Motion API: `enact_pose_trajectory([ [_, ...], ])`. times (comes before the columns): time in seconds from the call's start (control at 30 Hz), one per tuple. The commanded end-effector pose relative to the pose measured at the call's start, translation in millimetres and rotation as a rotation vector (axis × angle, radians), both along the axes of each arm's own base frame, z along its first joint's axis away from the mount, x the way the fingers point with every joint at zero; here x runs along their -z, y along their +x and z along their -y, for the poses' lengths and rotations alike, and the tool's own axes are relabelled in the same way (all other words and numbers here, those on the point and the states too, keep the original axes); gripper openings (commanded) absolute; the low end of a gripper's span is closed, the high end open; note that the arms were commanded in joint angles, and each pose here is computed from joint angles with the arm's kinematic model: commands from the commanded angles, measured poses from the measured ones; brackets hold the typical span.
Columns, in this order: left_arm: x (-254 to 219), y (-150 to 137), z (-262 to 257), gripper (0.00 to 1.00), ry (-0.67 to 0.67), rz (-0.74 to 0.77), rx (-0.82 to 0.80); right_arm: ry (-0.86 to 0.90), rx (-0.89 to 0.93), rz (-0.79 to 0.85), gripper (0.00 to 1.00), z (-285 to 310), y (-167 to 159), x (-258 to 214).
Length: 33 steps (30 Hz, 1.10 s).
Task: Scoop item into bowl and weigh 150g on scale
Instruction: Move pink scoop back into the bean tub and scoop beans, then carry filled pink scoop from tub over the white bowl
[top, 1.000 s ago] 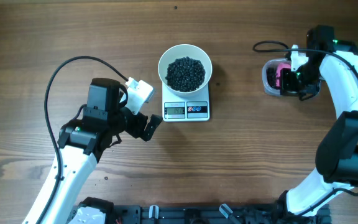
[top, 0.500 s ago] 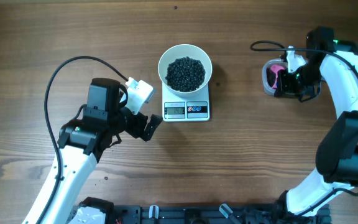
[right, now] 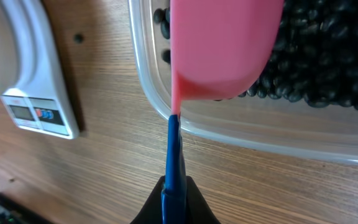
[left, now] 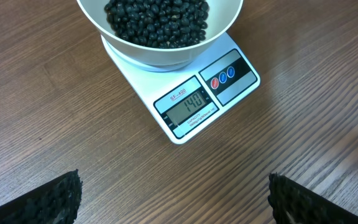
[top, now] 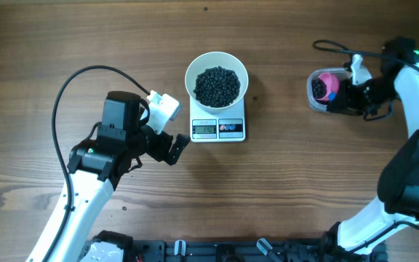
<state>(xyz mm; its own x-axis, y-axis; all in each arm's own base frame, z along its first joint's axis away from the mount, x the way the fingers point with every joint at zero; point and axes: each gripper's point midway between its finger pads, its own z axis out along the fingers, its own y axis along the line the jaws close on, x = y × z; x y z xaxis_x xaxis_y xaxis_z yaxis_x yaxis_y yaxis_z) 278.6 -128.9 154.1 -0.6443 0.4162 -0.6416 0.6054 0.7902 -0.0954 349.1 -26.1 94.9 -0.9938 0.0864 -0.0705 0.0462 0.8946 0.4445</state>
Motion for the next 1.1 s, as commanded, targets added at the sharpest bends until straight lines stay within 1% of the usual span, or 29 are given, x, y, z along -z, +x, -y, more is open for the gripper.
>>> enact_pose_trajectory([
  [0.0, 5, -3, 3, 1.00, -0.008, -0.017, 0.014, 0.111, -0.012, 0.046, 0.04, 7, -2, -3],
  [0.27, 5, -3, 3, 1.00, -0.008, -0.017, 0.014, 0.189, 0.039, 0.145, 0.04, 45, -9, -14],
  [0.47, 5, -3, 3, 1.00, -0.008, -0.017, 0.014, 0.255, 0.058, 0.202, 0.04, 49, -8, -24],
  [0.7, 5, -3, 3, 1.00, -0.008, -0.017, 0.014, 0.389, 0.023, 0.250, 0.04, 14, 3, -42],
  [0.83, 5, -3, 3, 1.00, -0.008, -0.017, 0.014, 0.450, -0.045, 0.269, 0.04, -19, 9, -54],
  [1.07, 5, -3, 3, 1.00, -0.008, -0.017, 0.014, 0.470, -0.152, 0.237, 0.04, -81, 21, -70],
])
